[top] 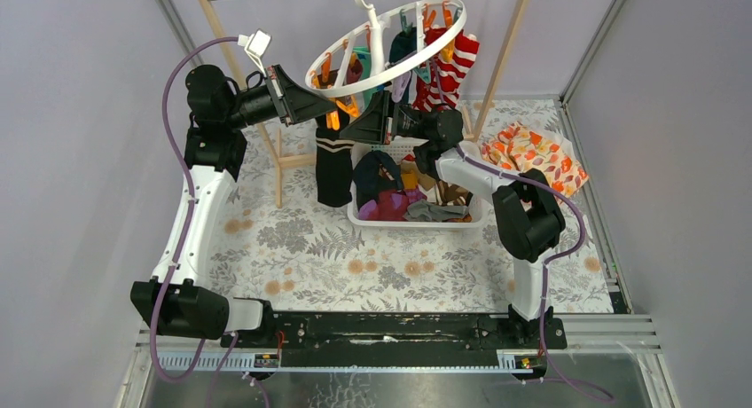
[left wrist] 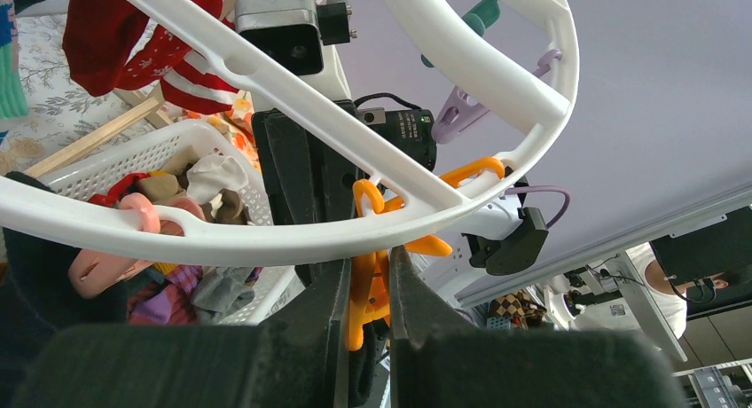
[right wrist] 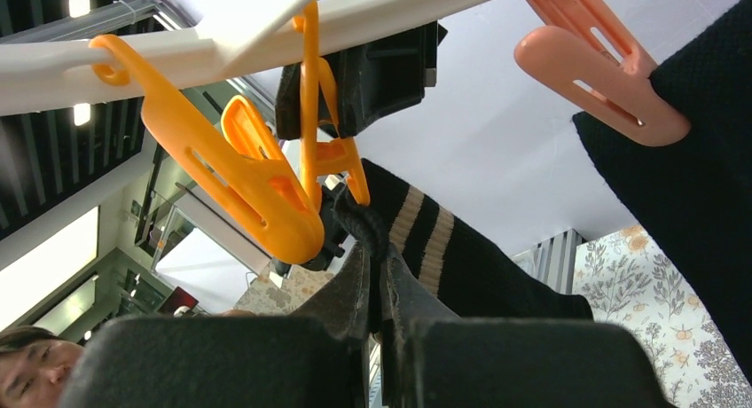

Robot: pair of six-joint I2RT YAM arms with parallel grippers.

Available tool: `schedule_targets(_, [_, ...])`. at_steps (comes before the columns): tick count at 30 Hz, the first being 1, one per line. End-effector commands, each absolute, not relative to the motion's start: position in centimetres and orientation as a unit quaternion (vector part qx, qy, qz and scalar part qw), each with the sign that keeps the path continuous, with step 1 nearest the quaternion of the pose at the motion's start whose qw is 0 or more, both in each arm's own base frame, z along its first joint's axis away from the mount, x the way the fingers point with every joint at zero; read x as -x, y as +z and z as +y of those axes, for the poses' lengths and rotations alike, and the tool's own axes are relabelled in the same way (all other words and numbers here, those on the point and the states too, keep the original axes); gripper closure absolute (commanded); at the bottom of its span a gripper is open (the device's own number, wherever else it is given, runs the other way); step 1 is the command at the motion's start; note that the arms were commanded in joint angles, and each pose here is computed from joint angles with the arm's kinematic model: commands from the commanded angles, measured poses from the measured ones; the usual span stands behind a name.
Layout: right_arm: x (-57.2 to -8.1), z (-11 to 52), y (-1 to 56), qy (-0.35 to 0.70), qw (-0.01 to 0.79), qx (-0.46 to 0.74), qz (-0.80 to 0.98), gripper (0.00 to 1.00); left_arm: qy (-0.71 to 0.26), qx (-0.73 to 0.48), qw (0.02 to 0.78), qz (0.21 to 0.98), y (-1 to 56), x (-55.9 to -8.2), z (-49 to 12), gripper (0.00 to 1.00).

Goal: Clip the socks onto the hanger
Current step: Clamp the sock onto the hanger.

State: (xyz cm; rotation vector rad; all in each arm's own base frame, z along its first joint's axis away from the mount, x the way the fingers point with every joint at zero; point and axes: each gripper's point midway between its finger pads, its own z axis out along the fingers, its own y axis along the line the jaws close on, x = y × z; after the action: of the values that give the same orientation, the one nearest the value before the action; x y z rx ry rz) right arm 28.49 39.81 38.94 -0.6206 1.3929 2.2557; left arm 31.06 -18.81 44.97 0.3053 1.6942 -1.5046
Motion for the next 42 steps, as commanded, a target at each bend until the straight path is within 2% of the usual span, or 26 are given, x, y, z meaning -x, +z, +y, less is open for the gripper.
schedule_targets(1, [-27.3, 38.9, 42.7, 0.821, 0.244, 0.249, 0.452, 1.00, -0.602, -0.184, 0.423, 0.652, 46.1, -28.6, -19.1, 1.00])
schedule_targets(25, [-28.2, 37.8, 44.7, 0.831, 0.269, 0.219, 0.435, 1.00, -0.589, -0.189, 0.438, 0.653, 46.1, -28.9, -18.9, 0.99])
schedule_targets(28, [-28.2, 38.2, 44.6, 0.826, 0.275, 0.215, 0.442, 1.00, -0.588, -0.186, 0.439, 0.653, 46.1, -29.0, -18.9, 0.89])
schedule_targets(31, [-28.5, 38.0, 44.8, 0.829, 0.284, 0.202, 0.437, 1.00, -0.586, -0.186, 0.440, 0.654, 45.9, -29.0, -18.9, 0.71])
schedule_targets(36, [-28.9, 37.9, 44.9, 0.831, 0.299, 0.181, 0.433, 1.00, -0.578, -0.183, 0.444, 0.660, 45.6, -29.0, -18.8, 0.54])
schedule_targets(38, [-29.1, 37.9, 44.8, 0.829, 0.302, 0.175, 0.437, 0.94, -0.573, -0.183, 0.447, 0.662, 45.6, -29.0, -18.7, 0.50])
schedule_targets(40, [-29.3, 37.9, 44.5, 0.824, 0.307, 0.170, 0.445, 0.84, -0.566, -0.179, 0.447, 0.669, 45.4, -29.2, -18.5, 0.45])
schedule_targets(42, [-29.6, 38.0, 43.9, 0.814, 0.315, 0.164, 0.459, 0.67, -0.554, -0.169, 0.439, 0.687, 44.9, -29.7, -18.1, 0.29])
